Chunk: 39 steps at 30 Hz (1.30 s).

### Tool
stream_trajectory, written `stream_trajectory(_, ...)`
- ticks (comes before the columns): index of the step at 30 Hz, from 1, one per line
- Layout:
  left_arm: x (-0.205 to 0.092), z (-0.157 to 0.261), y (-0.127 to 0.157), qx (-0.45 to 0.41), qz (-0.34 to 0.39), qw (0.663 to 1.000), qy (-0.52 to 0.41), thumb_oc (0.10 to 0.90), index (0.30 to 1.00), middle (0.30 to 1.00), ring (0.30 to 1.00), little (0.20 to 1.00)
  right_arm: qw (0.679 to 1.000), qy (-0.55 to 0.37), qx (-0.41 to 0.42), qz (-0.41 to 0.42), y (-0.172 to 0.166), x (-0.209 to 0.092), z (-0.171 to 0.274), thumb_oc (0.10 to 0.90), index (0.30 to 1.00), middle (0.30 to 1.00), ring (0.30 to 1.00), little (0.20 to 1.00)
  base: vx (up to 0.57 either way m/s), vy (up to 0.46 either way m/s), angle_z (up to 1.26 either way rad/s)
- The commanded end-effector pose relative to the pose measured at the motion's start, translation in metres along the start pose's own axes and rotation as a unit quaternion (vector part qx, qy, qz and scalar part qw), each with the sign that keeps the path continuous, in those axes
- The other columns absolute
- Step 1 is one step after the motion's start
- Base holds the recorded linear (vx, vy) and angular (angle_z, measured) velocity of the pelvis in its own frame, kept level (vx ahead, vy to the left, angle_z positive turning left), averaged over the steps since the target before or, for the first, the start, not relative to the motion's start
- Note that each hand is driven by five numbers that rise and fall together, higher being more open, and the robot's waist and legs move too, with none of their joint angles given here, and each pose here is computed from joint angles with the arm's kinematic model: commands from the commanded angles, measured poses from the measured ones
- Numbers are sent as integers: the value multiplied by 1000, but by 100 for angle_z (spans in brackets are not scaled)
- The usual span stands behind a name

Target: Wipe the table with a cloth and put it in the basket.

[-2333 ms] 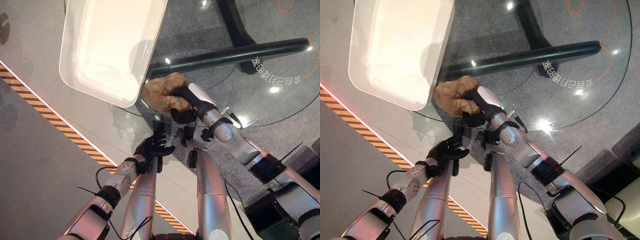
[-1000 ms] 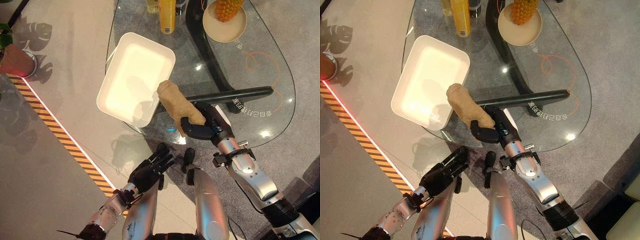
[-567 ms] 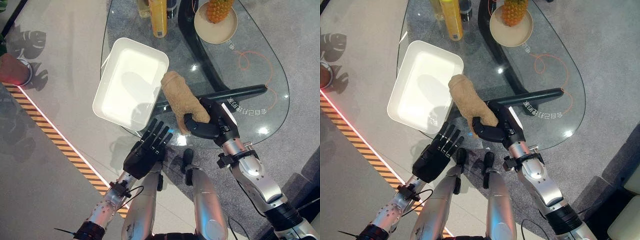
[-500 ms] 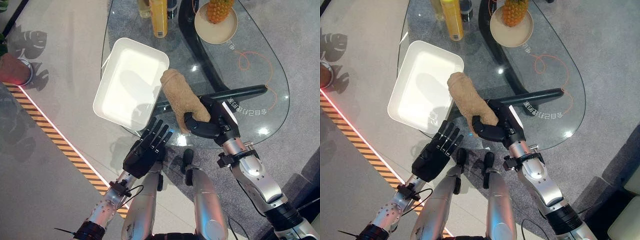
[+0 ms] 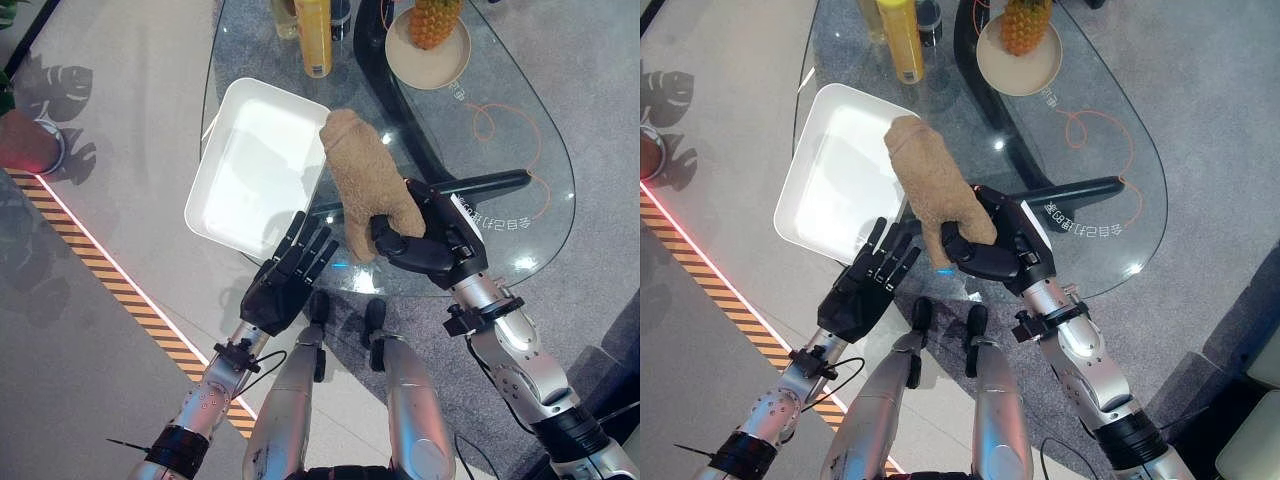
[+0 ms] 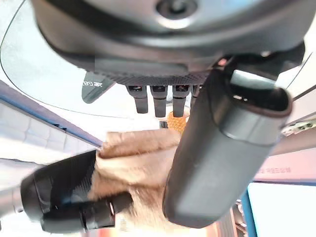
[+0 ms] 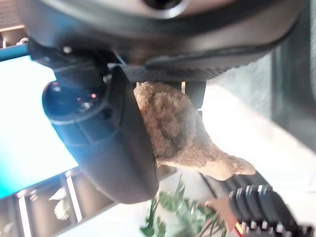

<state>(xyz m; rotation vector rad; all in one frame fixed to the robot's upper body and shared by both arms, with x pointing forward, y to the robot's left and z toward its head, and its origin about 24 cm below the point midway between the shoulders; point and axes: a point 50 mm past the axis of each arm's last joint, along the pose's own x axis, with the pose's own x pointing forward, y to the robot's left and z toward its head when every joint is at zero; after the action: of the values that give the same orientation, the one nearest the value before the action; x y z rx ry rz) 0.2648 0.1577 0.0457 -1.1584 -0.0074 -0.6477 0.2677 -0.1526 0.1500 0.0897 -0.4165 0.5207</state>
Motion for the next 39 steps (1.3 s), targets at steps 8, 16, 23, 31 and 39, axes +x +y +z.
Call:
stream_trajectory(8, 25, 13, -42, 52, -106, 993, 1, 800, 900, 900, 900, 900, 977, -134, -32, 164, 46, 16, 57, 100, 300, 300, 300, 200, -5, 2, -5)
stream_trajectory(16, 34, 14, -66, 35, -178, 983, -11, 800, 900, 900, 900, 900, 984, -41, -132, 114, 43, 23, 28, 100, 300, 300, 300, 200, 0, 0, 0)
stream_trajectory(23, 38, 12, -80, 15, -213, 977, -15, 800, 900, 900, 900, 900, 977, -5, -175, 122, 48, 25, 17, 100, 300, 300, 300, 200, 0, 0, 0)
stream_trajectory(31, 44, 10, -95, -10, -262, 965, -22, 800, 900, 900, 900, 900, 962, 28, -262, 69, 38, 31, 6, 100, 300, 300, 300, 200, 0, 0, 0)
stream_trajectory(39, 40, 13, -104, -16, -321, 946, -31, 800, 900, 900, 900, 900, 968, 33, -247, 8, 24, 30, 3, 100, 300, 300, 300, 200, 0, 0, 0)
